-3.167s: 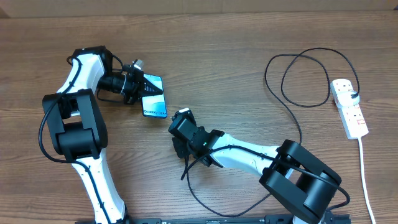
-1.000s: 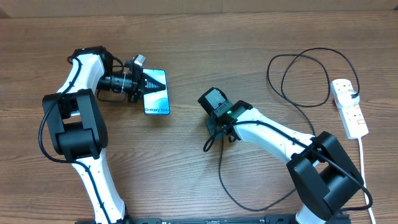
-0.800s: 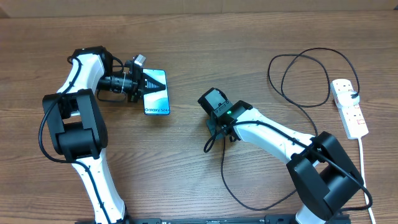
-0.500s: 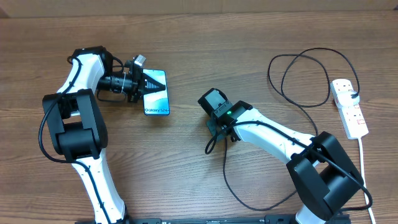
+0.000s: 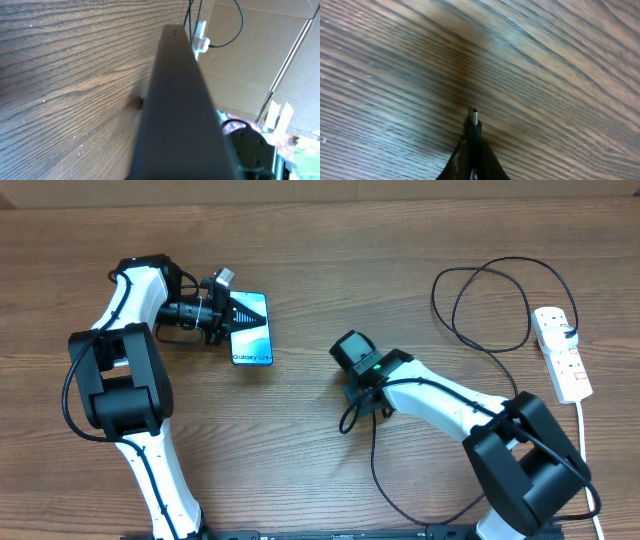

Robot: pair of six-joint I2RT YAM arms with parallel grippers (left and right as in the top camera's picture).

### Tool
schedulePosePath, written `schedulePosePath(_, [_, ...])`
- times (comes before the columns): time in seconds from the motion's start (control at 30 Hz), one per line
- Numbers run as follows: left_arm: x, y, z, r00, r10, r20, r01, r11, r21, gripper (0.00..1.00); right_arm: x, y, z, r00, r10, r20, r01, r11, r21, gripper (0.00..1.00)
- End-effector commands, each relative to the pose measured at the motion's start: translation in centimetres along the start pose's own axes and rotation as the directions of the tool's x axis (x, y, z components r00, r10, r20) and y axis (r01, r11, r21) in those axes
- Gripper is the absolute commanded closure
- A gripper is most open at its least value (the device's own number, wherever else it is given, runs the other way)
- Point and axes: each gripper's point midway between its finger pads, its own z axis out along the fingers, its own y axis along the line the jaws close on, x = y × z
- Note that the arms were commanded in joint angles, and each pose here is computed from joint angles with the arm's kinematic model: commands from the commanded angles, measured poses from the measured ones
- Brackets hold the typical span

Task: Plug charger to phone and switch on socket
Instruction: 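Raise the phone upright with the left gripper and carry the plug toward it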

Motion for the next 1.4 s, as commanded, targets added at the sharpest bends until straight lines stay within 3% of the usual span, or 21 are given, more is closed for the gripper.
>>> schedulePosePath(0.0, [0.1,-0.9,0.4,1.0,0.027,-0.006,-0.027,0.999,0.023,0.96,2.1,-0.7,0.8,0.997,0.041,-0.07,-0.045,0.997,-0.055,0.93])
schedulePosePath(0.5, [0.1,-0.9,0.4,1.0,0.028,-0.005,-0.028,0.999,0.025,0.96,2.3,-0.2,0.8,0.996,0.035,-0.082,-0.043,0.995,-0.091,0.96])
schedulePosePath(0.67, [0.1,-1.3,0.4,1.0,0.026,-0.002,-0.025,0.999,0.046,0.96,2.6,1.6,-0.6,0.987,0.052,-0.151,-0.087,0.968,-0.236,0.96])
schedulePosePath(0.73, [0.1,-2.7,0.2,1.0,0.02,0.009,-0.021,0.992,0.126,0.96,1.9,3.0,-2.3,0.982,0.071,-0.175,-0.131,0.923,-0.362,0.96])
schedulePosePath(0.83, [-0.3,-7.2,-1.3,0.986,0.119,0.119,-0.155,0.915,0.373,0.96,0.0,3.7,-5.1,0.983,0.11,-0.147,-0.169,0.851,-0.498,0.96])
schedulePosePath(0.87, [-0.1,-7.7,-1.7,0.983,0.118,0.138,-0.164,0.903,0.398,0.96,-0.6,3.7,-6.0,0.984,0.126,-0.129,-0.175,0.833,-0.525,0.96])
schedulePosePath(1.13, [1.5,-8.3,-2.1,0.979,0.133,0.153,-0.184,0.9,0.395,0.96,-2.3,4.5,-15.4,0.984,0.167,0.06,-0.075,0.694,-0.716,0.97])
schedulePosePath(1.37, [4.3,-12.7,-1.5,0.96,0.243,0.138,-0.278,0.88,0.385,0.96,-1.2,7.3,-22.5,0.985,0.134,0.11,0.038,0.451,-0.892,0.96])
